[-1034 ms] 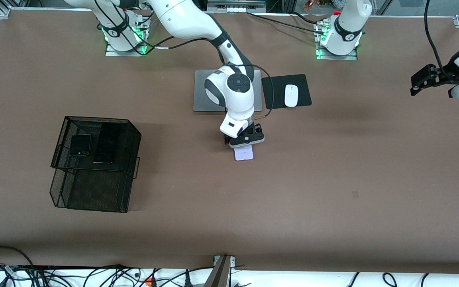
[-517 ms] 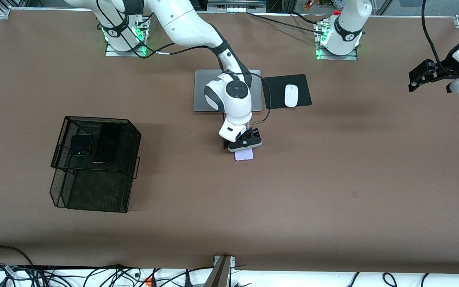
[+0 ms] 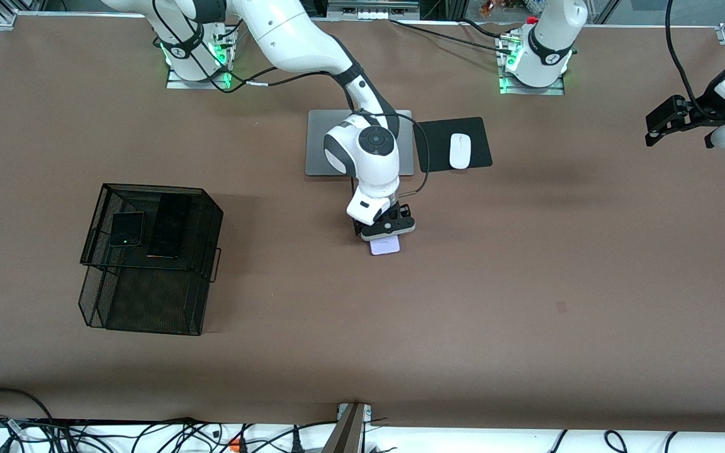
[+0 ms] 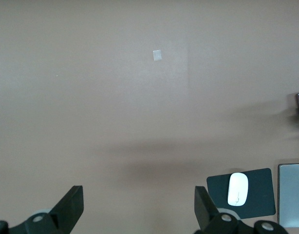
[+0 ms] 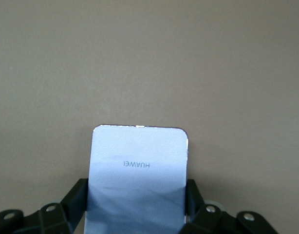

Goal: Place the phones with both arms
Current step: 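Grasp the white phone with the right gripper and carry it to the basket, then lower the white phone into the basket and open the right gripper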

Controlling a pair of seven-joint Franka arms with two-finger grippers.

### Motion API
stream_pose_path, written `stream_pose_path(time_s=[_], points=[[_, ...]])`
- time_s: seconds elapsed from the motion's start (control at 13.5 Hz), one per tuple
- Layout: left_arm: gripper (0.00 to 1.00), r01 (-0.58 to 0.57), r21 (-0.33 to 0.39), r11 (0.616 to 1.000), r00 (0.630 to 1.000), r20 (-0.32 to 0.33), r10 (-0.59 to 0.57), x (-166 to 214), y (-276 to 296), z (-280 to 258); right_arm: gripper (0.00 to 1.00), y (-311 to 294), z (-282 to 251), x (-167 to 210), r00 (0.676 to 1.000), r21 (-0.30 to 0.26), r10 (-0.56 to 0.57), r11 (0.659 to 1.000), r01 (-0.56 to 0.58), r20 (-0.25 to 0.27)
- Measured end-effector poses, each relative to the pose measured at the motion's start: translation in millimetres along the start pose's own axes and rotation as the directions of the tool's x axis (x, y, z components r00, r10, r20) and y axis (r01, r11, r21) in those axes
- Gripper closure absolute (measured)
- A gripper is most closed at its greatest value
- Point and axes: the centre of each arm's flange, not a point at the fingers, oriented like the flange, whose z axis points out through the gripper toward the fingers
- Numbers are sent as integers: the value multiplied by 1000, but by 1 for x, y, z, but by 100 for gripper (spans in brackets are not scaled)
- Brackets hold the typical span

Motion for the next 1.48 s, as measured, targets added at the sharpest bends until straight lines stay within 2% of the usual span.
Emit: stream_pose_path(time_s=[0.15, 0.3, 0.52, 0.74, 1.03, 1.26, 1.48], points=[[0, -1, 0, 1000, 1000, -2, 1, 0, 1, -1, 16, 22, -53, 32, 999, -30, 43, 999, -42, 24], [0, -2, 0, 1000, 1000, -6, 2, 0, 1, -3, 16, 72, -116, 70, 995, -47, 78, 996, -75, 62], [0, -2, 0, 1000, 1000, -10, 2, 1, 1, -5, 16, 207, -168, 124, 986, -67, 98, 994, -89, 136], [0, -3, 0, 1000, 1000, -10, 3, 1, 1, -5, 16, 353, -165, 149, 979, -81, 61, 996, -46, 194], [0, -2, 0, 1000, 1000, -5, 2, 1, 1, -4, 16, 531, -146, 146, 970, -59, 71, 997, -59, 231], [0, 1, 0, 1000, 1000, 15, -1, -1, -1, -2, 16, 587, -120, 140, 968, -54, 121, 992, -112, 221], [0, 2, 0, 1000, 1000, 18, -2, -1, -1, -2, 16, 588, -72, 139, 968, -45, 136, 991, -130, 209]])
